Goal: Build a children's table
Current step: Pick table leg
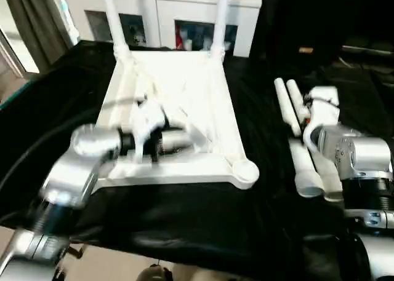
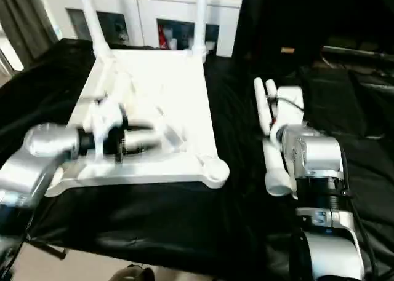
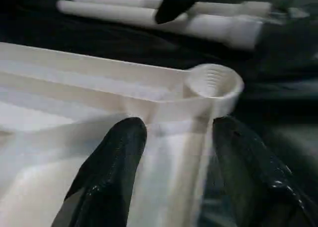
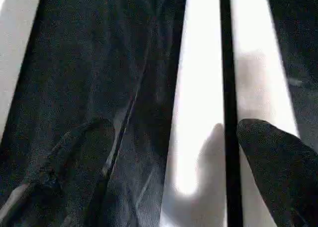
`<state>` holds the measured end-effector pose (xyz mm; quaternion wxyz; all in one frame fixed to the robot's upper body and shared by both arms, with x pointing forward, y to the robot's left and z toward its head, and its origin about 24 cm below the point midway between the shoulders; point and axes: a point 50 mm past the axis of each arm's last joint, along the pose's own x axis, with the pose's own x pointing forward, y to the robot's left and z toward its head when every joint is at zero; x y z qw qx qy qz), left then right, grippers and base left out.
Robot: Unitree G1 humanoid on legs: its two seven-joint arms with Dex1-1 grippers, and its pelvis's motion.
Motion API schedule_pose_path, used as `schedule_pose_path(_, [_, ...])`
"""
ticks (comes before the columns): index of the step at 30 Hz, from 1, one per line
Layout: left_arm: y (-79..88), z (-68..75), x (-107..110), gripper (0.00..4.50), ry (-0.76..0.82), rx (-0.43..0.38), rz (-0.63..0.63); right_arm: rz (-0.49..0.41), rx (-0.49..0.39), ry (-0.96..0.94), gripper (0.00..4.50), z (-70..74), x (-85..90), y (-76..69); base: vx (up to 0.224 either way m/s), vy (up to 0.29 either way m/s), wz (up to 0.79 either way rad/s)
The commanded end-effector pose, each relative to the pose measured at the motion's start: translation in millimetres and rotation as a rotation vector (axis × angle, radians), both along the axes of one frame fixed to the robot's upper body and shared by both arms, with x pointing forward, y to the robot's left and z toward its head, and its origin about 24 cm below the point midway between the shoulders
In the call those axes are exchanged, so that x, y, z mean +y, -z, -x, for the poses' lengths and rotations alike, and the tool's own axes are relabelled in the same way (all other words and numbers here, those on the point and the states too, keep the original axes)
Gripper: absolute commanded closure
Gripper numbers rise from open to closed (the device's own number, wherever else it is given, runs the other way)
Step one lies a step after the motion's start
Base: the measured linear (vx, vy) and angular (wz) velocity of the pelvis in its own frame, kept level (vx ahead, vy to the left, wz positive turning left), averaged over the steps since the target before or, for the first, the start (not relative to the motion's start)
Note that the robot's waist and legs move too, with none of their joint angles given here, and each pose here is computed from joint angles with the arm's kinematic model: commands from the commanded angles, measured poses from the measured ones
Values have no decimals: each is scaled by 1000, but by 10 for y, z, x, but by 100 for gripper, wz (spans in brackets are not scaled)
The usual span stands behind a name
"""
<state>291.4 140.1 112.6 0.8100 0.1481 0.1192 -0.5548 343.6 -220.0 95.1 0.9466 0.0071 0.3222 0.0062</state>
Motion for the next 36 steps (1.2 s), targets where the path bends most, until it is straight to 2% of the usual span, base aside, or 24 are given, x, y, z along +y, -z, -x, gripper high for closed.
schedule_pose_path(1, [-64, 51, -59, 192, 33, 2, 4, 2, 39, 14, 3, 27, -30, 39, 0, 0, 0])
schedule_pose_path(5, [-108, 122, -100, 192, 39, 27, 11, 1, 86, 14, 3, 54, -28, 62, 0, 0, 0])
schedule_pose_path(6, [-122, 148, -112, 192, 44, 36, 9, 2, 128, -8, 3, 78, -6, 92, 0, 0, 0])
schedule_pose_path(9, [-122, 174, -125, 192, 56, 42, -2, -17, 180, -42, 3, 116, 38, 152, 0, 0, 0])
schedule_pose_path(16, [-138, 214, -164, 192, 62, 51, -8, -69, 223, -46, 3, 167, 63, 227, 0, 0, 0])
schedule_pose_path(17, [-145, 217, -172, 192, 64, 52, -8, -71, 229, -46, 31, 174, 62, 238, 0, 0, 0])
schedule_pose_path(20, [-172, 219, -193, 192, 75, 51, -9, -70, 253, -51, 31, 200, 61, 277, 0, 0, 0])
schedule_pose_path(24, [-192, 223, -199, 192, 84, 54, -10, -73, 269, -51, 77, 224, 60, 316, 0, 0, 0])
schedule_pose_path(31, [-221, 234, -226, 192, 109, 75, 5, -74, 277, -33, 126, 245, 26, 349, 0, 0, 0])
schedule_pose_path(32, [-225, 238, -228, 163, 115, 78, 6, -74, 275, -29, 132, 242, 20, 350, 0, 0, 0])
schedule_pose_path(33, [-228, 236, -228, 156, 114, 74, 5, -74, 274, -27, 145, 241, 17, 349, 0, 0, 0])
schedule_pose_path(36, [-220, 122, -216, 151, 0, 29, 16, -87, 254, -3, 172, 219, 1, 333, 0, 0, 0])
